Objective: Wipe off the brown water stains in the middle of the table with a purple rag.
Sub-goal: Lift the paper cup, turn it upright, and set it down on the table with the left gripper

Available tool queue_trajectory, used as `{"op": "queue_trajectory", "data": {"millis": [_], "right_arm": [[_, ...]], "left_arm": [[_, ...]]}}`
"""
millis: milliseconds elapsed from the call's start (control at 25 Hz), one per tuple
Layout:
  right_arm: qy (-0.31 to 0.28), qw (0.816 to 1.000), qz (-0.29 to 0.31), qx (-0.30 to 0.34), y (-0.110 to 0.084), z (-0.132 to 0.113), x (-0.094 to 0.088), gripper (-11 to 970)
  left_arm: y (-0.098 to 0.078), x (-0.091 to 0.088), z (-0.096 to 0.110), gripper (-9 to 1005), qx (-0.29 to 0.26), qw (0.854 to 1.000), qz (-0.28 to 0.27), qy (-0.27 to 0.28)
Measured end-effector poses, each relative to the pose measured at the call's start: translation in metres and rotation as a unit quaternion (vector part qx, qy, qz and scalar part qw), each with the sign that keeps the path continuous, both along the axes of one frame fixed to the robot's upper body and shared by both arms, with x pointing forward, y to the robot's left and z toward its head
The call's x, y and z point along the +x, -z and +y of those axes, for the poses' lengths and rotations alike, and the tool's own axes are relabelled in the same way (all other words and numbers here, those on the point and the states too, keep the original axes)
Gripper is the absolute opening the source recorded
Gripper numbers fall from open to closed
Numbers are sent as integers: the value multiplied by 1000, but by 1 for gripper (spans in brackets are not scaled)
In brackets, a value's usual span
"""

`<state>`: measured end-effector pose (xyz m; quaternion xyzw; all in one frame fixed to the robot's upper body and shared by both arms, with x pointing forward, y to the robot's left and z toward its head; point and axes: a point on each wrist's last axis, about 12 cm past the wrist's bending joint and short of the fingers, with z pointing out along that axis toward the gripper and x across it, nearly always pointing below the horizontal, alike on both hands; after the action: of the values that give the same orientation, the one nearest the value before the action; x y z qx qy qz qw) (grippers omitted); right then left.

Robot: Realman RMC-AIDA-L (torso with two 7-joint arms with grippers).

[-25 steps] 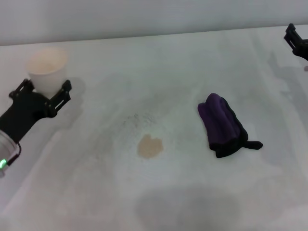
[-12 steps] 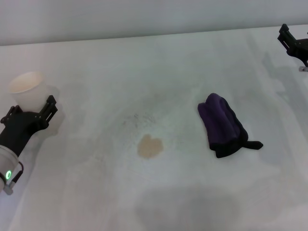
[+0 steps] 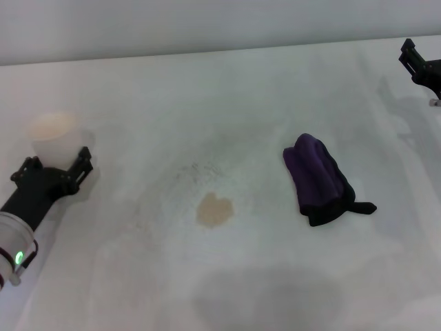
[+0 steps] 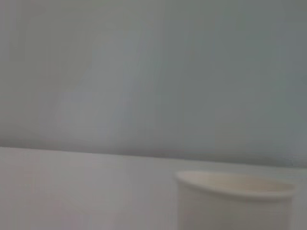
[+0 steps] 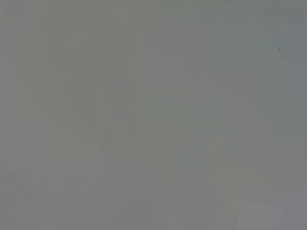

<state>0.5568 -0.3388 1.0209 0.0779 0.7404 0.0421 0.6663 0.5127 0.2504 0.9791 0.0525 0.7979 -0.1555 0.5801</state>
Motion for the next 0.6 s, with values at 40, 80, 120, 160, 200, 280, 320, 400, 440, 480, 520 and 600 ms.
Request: {"op": "queue_trajectory", "data": {"millis": [40,80,120,160,200,280,320,400,440,480,520,600], "right_arm": [[0,1000,0,0,0,0,0,853],[0,1000,0,0,0,0,0,853],[0,1000,0,0,0,0,0,853],[1,1000,0,-1,0,-1,-1,852],[1,1000,0,-1,0,-1,-1,852],[2,1000,-1,-2,0,-2,-1,852],[2,1000,-1,-3,0,-3,-1,851],[3,1000,-1,-3,0,-3,-1,851],[3,1000,-1,-3,0,-4,-1,850],[4,1000,-1,-4,0,-5,-1,850],[4,1000,0,-4,0,-5,-2,850],[5,1000,0,-5,0,-6,-2,849]], "left_arm": [[1,-1,-1,758,4,1000,0,7],[2,-4,-3,758,8,1000,-1,15],[2,-6,-4,759,11,1000,-2,21],[3,-12,-8,760,23,999,-11,30],[3,-12,-8,762,23,999,-11,30],[4,-17,-10,766,38,998,-20,37],[5,-18,-10,767,40,998,-20,37],[6,-20,-9,771,41,998,-19,36],[6,-21,-9,773,40,998,-18,36],[6,-22,-9,828,39,998,-19,35],[7,-23,-8,883,39,998,-19,34],[7,-25,-7,885,38,999,-20,33]]}}
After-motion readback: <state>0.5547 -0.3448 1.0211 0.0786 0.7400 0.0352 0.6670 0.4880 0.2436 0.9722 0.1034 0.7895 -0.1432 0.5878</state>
